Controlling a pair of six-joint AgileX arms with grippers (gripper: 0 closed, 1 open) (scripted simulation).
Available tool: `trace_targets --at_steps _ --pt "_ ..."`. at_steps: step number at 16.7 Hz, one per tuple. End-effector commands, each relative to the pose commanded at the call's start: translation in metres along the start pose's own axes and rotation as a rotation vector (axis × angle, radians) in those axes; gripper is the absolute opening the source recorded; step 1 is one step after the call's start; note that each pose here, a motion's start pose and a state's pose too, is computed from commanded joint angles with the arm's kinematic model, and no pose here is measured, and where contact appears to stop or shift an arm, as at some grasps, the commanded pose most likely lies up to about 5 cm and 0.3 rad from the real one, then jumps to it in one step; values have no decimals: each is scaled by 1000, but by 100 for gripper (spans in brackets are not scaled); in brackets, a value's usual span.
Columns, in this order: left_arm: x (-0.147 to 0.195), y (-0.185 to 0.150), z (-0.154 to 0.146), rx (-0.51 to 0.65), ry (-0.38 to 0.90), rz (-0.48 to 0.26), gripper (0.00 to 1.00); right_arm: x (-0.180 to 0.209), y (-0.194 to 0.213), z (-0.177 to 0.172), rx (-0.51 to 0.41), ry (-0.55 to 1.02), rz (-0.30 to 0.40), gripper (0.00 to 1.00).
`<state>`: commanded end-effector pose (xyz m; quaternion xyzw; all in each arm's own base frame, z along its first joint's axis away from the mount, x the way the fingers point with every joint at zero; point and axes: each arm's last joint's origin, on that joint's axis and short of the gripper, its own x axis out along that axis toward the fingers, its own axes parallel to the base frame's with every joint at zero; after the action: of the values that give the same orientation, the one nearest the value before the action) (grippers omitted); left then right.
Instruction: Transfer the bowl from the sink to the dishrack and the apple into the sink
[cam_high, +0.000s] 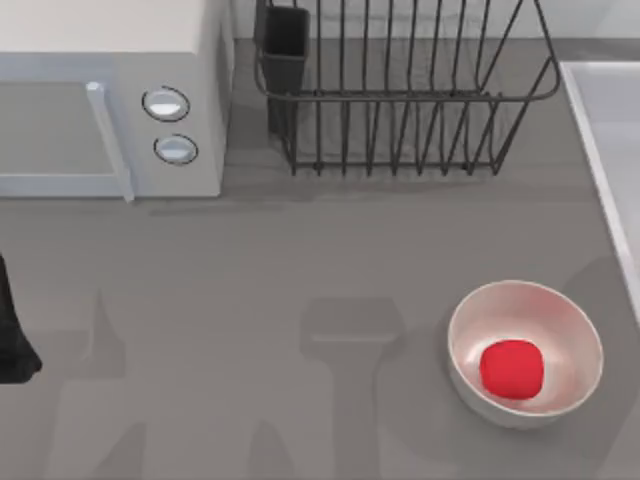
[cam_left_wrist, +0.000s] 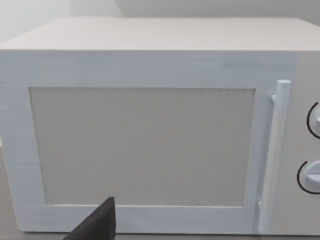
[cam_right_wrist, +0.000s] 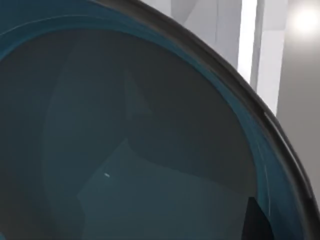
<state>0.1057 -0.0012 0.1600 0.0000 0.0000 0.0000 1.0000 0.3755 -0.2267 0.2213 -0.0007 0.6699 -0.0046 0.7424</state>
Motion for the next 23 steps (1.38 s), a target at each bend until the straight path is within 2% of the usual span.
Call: trace_targets --at_steps 5,8,10,18,20,23 --pt "0 0 0 0 0 0 100 -107 16 -104 -1 -8 -7 0" --pt "0 0 0 0 0 0 100 -138 34 -152 1 -7 -3 0" --pt "0 0 0 0 0 0 100 -146 42 -171 2 -3 3 0" --pt "0 0 0 0 0 0 100 -149 46 -172 -4 -8 -8 0" --pt "0 0 0 0 0 0 100 -151 52 -159 -22 -35 -67 0" --pt "0 0 0 0 0 0 100 -154 74 -121 -81 -122 -202 0"
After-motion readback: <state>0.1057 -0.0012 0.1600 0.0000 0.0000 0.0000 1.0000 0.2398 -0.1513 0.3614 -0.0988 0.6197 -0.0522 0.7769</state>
